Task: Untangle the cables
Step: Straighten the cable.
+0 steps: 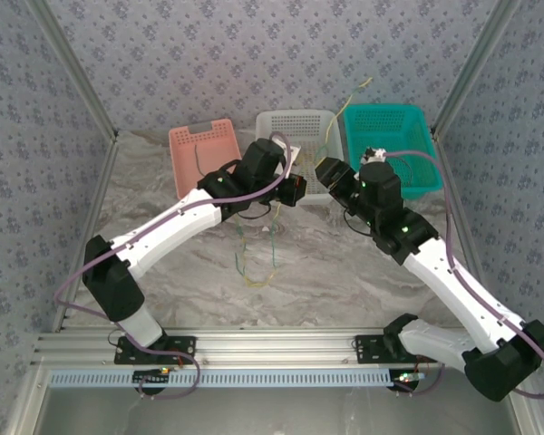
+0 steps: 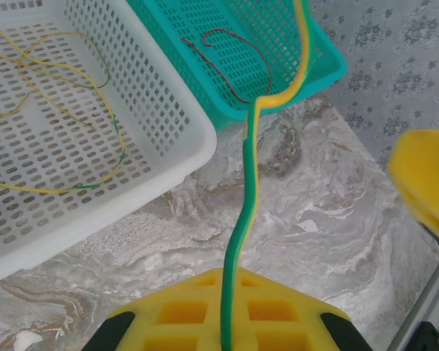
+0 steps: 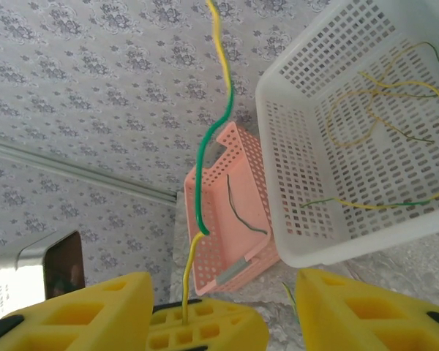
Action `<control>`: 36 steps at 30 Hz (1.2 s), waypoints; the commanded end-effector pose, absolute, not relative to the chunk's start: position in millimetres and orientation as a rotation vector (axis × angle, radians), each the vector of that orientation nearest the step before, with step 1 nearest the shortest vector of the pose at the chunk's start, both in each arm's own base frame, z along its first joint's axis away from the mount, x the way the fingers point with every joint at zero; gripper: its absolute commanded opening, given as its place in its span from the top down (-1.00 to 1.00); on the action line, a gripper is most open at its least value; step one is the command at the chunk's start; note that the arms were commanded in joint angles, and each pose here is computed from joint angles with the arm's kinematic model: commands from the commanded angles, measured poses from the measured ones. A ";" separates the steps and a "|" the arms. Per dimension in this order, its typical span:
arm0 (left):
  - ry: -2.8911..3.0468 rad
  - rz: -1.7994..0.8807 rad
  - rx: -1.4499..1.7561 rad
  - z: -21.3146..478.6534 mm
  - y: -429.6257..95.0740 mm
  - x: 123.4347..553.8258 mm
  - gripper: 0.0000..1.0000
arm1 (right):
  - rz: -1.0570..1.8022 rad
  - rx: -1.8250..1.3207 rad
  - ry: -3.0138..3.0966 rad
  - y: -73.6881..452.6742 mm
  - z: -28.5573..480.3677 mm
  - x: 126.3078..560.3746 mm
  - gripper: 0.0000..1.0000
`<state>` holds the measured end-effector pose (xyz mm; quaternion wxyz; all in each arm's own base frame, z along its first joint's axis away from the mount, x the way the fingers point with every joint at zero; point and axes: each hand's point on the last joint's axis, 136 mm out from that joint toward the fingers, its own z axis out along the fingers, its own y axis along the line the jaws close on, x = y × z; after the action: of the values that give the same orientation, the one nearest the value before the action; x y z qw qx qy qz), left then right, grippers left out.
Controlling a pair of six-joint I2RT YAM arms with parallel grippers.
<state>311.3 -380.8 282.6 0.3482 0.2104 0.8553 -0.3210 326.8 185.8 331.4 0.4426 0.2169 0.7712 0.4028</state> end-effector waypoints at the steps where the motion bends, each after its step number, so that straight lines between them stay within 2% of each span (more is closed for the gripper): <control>1: 2.156 -0.908 0.553 305.6 -385.7 304.8 1.00 | 1.045 0.540 1.860 193.6 345.2 341.4 -0.07; 5: 2.158 -0.935 0.570 305.3 -389.3 301.3 1.00 | 1.057 0.531 1.884 203.3 336.0 357.8 0.12; 9: 2.159 -0.937 0.597 304.3 -390.9 299.4 1.00 | 1.048 0.536 1.912 209.2 326.6 369.1 0.45; 14: 2.185 -0.948 0.627 298.8 -392.6 294.5 1.00 | 1.041 0.544 1.901 203.7 322.7 376.6 0.63; 18: 2.201 -0.952 0.649 293.1 -393.2 291.8 1.00 | 1.032 0.527 1.893 200.1 325.6 377.5 1.00; 30: 2.382 -0.915 0.829 280.3 -365.0 299.8 1.00 | 0.577 0.045 2.168 154.7 330.5 356.5 1.00; 36: 2.461 -0.936 0.990 263.3 -367.1 300.9 1.00 | 0.458 -0.061 2.231 141.8 326.3 358.5 1.00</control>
<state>304.8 -395.7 295.1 0.2403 0.3417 0.8307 -0.3680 355.7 175.4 337.2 0.4228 -0.0045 0.8662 0.2662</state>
